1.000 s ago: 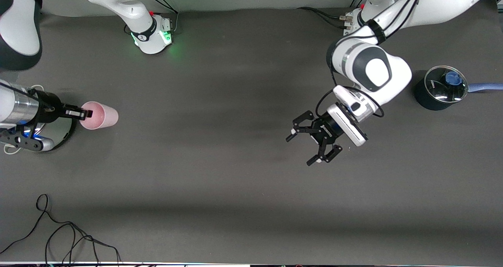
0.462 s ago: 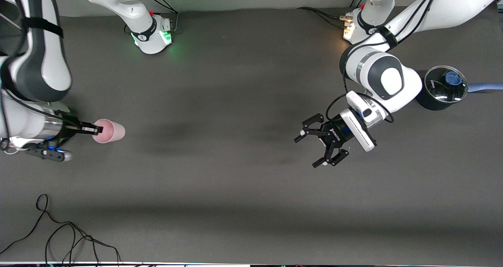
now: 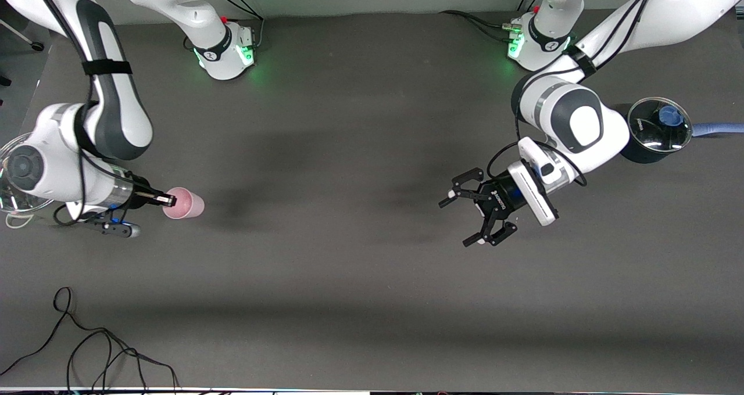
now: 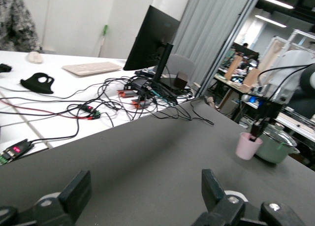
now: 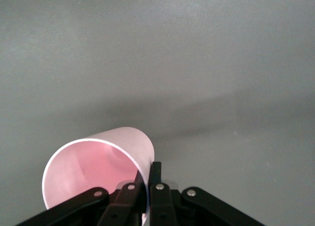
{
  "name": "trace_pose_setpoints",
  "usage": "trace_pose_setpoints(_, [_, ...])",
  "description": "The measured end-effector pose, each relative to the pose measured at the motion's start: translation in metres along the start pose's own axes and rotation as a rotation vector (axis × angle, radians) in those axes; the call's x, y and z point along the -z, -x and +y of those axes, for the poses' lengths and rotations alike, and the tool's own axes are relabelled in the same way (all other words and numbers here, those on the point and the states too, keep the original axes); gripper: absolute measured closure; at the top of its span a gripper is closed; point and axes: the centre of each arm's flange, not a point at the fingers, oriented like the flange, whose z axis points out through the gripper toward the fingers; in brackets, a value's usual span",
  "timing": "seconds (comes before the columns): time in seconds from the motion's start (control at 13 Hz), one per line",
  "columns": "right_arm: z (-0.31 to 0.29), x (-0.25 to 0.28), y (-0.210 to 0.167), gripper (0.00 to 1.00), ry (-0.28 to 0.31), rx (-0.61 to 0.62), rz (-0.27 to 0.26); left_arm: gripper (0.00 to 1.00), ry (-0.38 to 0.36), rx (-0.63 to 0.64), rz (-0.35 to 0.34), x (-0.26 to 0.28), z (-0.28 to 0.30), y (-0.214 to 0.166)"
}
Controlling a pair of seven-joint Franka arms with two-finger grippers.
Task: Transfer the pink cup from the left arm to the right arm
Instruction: 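Lower the cup with the right gripper while the left gripper retracts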
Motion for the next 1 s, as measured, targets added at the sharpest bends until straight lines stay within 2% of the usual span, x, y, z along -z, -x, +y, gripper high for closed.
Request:
trace_pose_setpoints(0.15, [0.002, -0.031, 0.004, 0.96, 0.007, 0.001, 0.022, 0.0, 0.052, -0.019, -0.01, 0.01, -0.013, 0.005])
trace_pose_setpoints(0.31, [0.003, -0.059, 0.002, 0.96, 0.019, 0.007, 0.029, 0.0, 0.14, 0.003, -0.065, 0.022, -0.025, 0.0])
trace_pose_setpoints(0.54, [0.004, -0.076, 0.0, 0.96, 0.029, 0.01, 0.021, 0.0, 0.259, 0.106, -0.268, 0.058, -0.045, -0.015])
trace_pose_setpoints(0.62, [0.004, -0.076, 0.0, 0.88, 0.029, 0.01, 0.021, 0.0, 0.277, 0.144, -0.323, 0.075, -0.053, -0.021])
trace_pose_setpoints(0.85, [0.003, -0.075, -0.001, 0.56, 0.029, 0.012, 0.024, 0.0, 0.304, 0.231, -0.451, 0.124, -0.068, -0.036])
trace_pose_setpoints(1.0, [0.003, -0.07, -0.001, 0.33, 0.025, 0.013, 0.03, 0.0, 0.282, 0.295, -0.616, 0.159, -0.07, -0.048])
